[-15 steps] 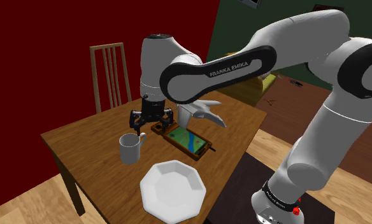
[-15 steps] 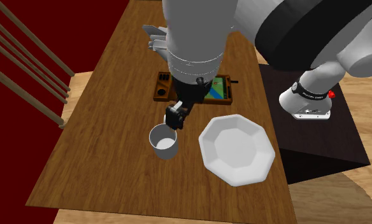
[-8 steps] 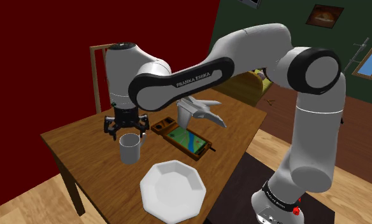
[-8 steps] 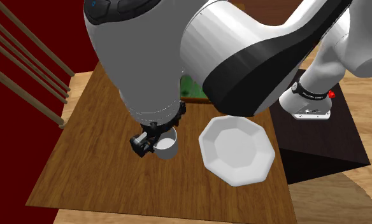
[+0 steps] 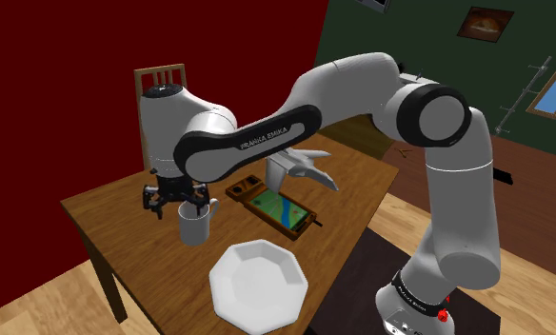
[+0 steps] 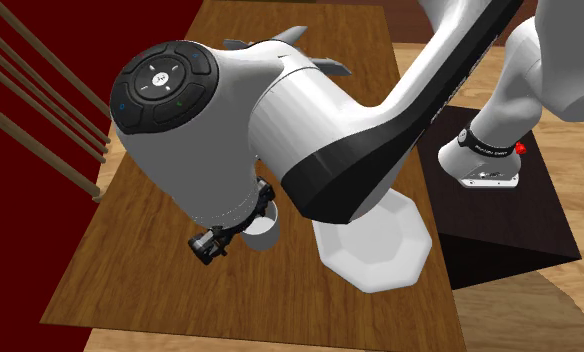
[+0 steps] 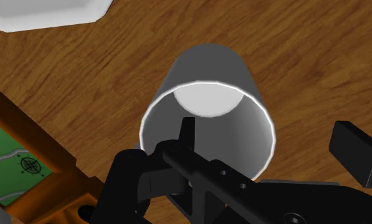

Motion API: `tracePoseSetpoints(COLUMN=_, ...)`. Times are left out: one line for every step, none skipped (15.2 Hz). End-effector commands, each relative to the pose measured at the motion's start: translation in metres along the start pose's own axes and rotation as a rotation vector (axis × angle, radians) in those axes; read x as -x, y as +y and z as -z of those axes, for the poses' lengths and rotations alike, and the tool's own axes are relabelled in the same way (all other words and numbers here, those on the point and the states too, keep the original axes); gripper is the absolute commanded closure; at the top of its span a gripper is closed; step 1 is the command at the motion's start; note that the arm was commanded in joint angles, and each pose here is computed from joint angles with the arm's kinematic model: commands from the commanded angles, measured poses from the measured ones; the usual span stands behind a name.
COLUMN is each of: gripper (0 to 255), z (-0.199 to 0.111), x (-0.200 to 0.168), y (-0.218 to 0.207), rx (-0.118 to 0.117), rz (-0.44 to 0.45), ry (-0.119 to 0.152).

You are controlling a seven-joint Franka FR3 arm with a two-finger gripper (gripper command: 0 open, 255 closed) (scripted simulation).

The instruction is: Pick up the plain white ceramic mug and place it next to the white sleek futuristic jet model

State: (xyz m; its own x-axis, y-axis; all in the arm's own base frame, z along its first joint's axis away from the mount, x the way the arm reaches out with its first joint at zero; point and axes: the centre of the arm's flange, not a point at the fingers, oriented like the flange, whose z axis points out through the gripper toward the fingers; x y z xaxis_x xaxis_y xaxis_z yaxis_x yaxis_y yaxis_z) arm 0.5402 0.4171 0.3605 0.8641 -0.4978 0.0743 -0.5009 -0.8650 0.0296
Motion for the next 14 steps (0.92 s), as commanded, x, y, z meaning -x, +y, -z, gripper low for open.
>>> tracePoseSetpoints(gripper=0, z=-0.0097, x=-0.0001, y=-0.0005, rx=0.000, rz=0.000, ry=0.000)
tracePoseSetpoints(gripper=0, z=-0.0128, x=0.0000, y=-0.0005, rx=0.000, rz=0.000, ry=0.000)
tracePoseSetpoints(gripper=0, z=-0.0128, x=-0.0001, y=-0.0005, rx=0.000, rz=0.000, ry=0.000)
tracePoseSetpoints(gripper=0, z=-0.0128, x=-0.0001, y=-0.0005, rx=0.000, rz=0.000, ry=0.000)
tracePoseSetpoints(gripper=0, z=-0.0128, x=-0.0001, y=-0.0005, rx=0.000, rz=0.000, ry=0.000)
tracePoseSetpoints(gripper=0, z=-0.0128, x=-0.0001, y=-0.0005, rx=0.000, rz=0.000, ry=0.000)
tracePoseSetpoints(gripper=0, z=-0.0128, x=-0.0001, y=-0.0005, rx=0.000, rz=0.000, ry=0.000)
tracePoseSetpoints(gripper=0, z=-0.0128, x=-0.0001, y=-0.0005, rx=0.000, rz=0.000, ry=0.000)
tracePoseSetpoints(gripper=0, z=-0.0127, x=-0.0001, y=-0.0005, rx=0.000, rz=0.000, ry=0.000)
tracePoseSetpoints(gripper=255, z=-0.0127, x=-0.0001, y=-0.0005, rx=0.000, rz=0.000, ry=0.000)
tracePoseSetpoints(gripper=255, z=-0.0127, x=-0.0001, y=-0.0005, rx=0.000, rz=0.000, ry=0.000)
tracePoseSetpoints(gripper=255, z=-0.0127, x=-0.0001, y=-0.0005, rx=0.000, rz=0.000, ry=0.000)
tracePoseSetpoints(gripper=255, z=-0.0127, x=-0.0001, y=-0.0005, rx=0.000, rz=0.000, ry=0.000)
tracePoseSetpoints(gripper=255, z=-0.0127, x=-0.0001, y=-0.0005, rx=0.000, rz=0.000, ry=0.000)
